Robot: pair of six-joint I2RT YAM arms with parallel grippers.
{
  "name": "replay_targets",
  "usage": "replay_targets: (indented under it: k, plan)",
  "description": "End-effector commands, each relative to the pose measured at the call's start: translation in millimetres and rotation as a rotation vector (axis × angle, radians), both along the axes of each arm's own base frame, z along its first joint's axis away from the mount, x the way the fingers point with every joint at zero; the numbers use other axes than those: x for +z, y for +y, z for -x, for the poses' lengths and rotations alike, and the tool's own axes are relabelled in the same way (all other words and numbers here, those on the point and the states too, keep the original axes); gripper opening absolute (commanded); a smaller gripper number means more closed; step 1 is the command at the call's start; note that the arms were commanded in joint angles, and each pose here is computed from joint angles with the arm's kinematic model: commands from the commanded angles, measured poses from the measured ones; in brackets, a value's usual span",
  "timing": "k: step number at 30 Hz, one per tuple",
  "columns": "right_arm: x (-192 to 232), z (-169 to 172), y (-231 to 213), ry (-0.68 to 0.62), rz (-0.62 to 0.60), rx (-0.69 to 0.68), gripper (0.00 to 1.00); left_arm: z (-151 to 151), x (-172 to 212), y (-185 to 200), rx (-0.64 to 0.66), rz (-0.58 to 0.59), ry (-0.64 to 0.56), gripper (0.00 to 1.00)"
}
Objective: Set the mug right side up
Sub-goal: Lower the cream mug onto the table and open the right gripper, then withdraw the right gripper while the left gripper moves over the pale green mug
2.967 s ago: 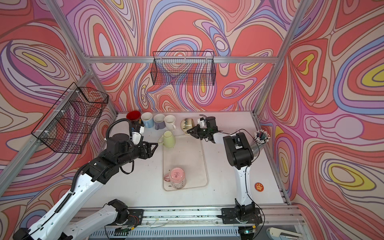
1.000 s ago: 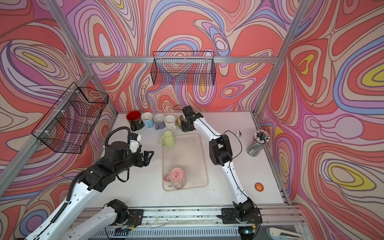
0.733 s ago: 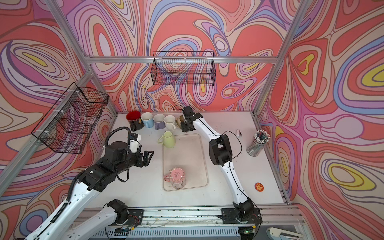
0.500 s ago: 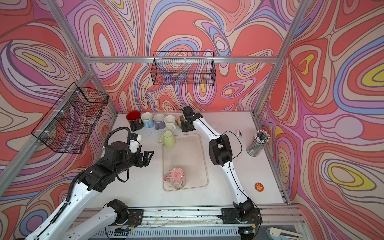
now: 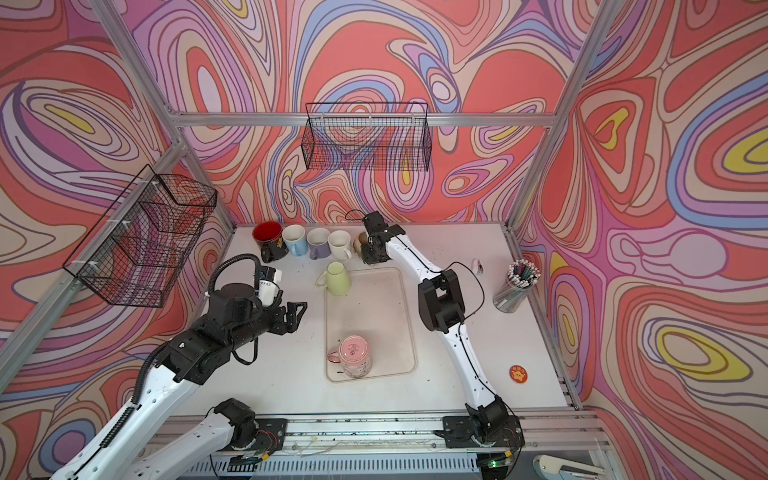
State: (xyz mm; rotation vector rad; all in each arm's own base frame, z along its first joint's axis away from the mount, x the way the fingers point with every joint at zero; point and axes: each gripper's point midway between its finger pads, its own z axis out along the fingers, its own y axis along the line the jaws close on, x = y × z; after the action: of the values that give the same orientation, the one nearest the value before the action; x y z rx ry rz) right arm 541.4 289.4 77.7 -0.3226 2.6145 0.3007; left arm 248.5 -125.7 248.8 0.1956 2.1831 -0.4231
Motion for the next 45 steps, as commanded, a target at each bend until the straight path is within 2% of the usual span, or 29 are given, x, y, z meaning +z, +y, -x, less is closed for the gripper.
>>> replay_targets:
  k: [1,13,17,23,28,31,33,38,41,45]
  plan:
    - [60.1,-7.0,6.0,-0.118,-0.041,0.006,0.26,2.2,-6.3,4.7,0.004,-0.027,0.01,0.82]
    - [74.1,-4.6,7.1,-0.146,-0.042,0.017,0.39,0.9,-9.6,4.6,0.004,-0.039,0.018,0.82]
    - [91.4,-1.4,6.2,-0.18,-0.052,0.032,0.45,-3.1,-15.9,3.3,-0.005,-0.072,0.043,0.82]
    - [126.9,17.0,-0.8,-0.265,-0.09,0.056,0.56,-13.6,-29.9,-3.6,-0.014,-0.113,0.136,0.82]
    - [150.4,42.0,-11.5,-0.326,-0.134,0.064,0.59,-26.1,-30.8,-2.0,0.026,-0.154,0.187,0.77]
    - [160.2,61.5,-19.6,-0.348,-0.165,0.064,0.59,-37.2,-29.4,2.3,0.066,-0.175,0.204,0.68]
    - [167.0,76.4,-24.3,-0.365,-0.194,0.067,0.6,-45.8,-30.3,2.8,0.082,-0.183,0.222,0.58]
    - [181.9,120.2,-41.8,-0.412,-0.273,0.062,0.62,-72.5,-42.7,2.9,0.118,-0.168,0.292,0.17]
    - [181.0,145.3,-50.7,-0.421,-0.317,0.054,0.62,-88.3,-52.4,3.9,0.14,-0.145,0.337,0.08]
    - [174.4,173.2,-59.8,-0.419,-0.363,0.05,0.62,-107.9,-61.6,3.0,0.148,-0.134,0.36,0.02]
